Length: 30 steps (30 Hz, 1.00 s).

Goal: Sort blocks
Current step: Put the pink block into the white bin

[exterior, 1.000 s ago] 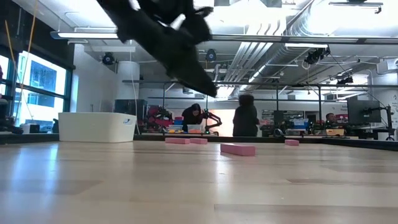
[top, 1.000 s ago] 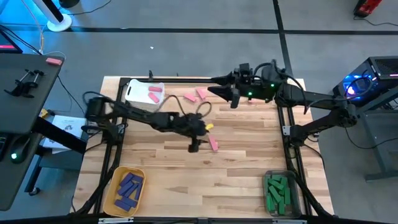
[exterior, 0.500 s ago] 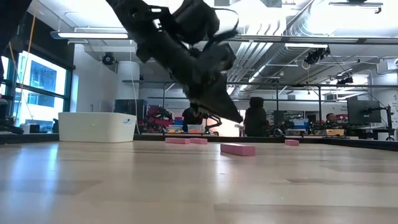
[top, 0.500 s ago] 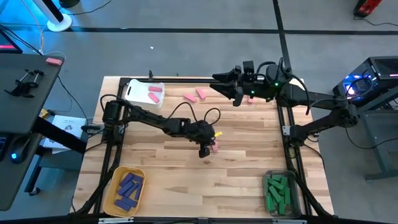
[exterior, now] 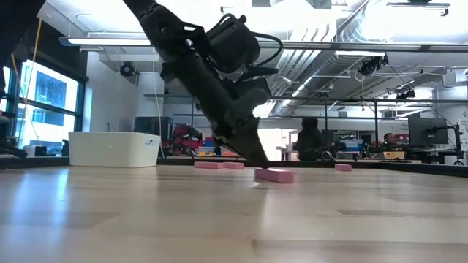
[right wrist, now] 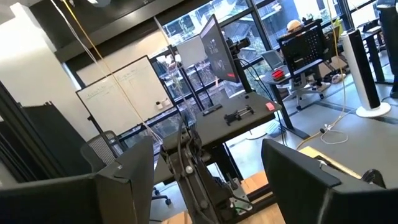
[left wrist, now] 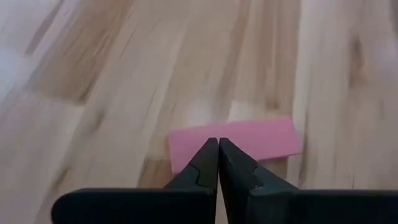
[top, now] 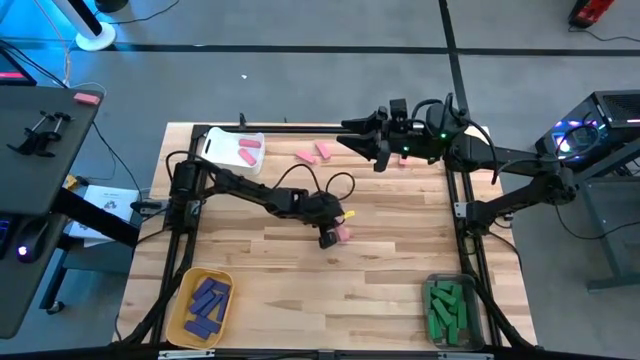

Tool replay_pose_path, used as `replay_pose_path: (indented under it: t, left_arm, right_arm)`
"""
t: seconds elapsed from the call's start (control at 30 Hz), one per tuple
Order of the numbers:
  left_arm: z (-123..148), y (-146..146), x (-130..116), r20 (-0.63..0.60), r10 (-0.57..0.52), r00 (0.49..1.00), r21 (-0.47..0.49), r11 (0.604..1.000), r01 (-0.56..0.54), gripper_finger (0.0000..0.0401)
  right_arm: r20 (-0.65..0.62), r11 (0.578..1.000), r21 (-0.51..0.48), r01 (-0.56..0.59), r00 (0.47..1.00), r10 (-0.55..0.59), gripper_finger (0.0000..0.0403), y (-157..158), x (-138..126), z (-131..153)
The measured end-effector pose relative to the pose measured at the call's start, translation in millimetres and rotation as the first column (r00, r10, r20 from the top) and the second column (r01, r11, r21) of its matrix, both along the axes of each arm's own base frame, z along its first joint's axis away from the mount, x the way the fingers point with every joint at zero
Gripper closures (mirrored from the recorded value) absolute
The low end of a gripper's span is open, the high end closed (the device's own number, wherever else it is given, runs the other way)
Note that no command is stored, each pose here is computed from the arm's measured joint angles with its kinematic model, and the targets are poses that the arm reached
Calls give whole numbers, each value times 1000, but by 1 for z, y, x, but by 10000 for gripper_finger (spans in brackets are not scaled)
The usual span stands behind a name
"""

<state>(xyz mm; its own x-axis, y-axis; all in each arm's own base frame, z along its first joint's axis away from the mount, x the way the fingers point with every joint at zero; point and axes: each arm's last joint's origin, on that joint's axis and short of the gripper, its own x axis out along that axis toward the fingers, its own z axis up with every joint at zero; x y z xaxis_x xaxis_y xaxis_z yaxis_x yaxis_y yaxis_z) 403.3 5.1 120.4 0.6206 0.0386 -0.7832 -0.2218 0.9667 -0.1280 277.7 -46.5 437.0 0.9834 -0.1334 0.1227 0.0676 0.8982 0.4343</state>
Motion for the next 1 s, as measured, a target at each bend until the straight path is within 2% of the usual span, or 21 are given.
replay_pose_path:
  t: [0.13,0.23,0.4,0.5,0.57,0.73,0.87,0.93,1.0]
  left_arm:
    - [-5,10,-14,-168,18,986,10,1000,-16,401]
    - [-4,16,-28,-306,19,952,20,1000,-14,401]
    - [10,25,-54,-451,69,890,120,993,-16,401]
    - [26,33,-70,-513,87,854,203,979,23,401]
    - [33,39,-81,-560,82,825,220,974,53,401]
    - [60,53,-100,-535,82,841,236,970,56,401]
    - [88,58,-106,-443,26,896,268,958,105,401]
    - [97,60,-112,-430,-4,903,239,964,118,401]
    - [99,63,-120,-463,-26,886,200,971,133,401]
  right_arm:
    - [-17,1000,-26,3,1000,-4,171,0,0,-1]
    - [-43,999,-36,3,999,-5,171,0,0,-4]
    - [-63,998,-63,5,998,-9,171,0,1,-5]
    - [-64,998,-67,6,998,-10,171,0,1,-5]
    - [-65,997,-80,6,998,-12,171,0,1,-5]
    - [-66,996,-91,7,998,-13,171,0,1,-5]
    - [-69,994,-108,8,998,-15,171,0,1,-5]
    - [-71,994,-107,8,997,-15,171,0,0,-6]
    - [-76,994,-107,7,997,-15,171,0,1,-6]
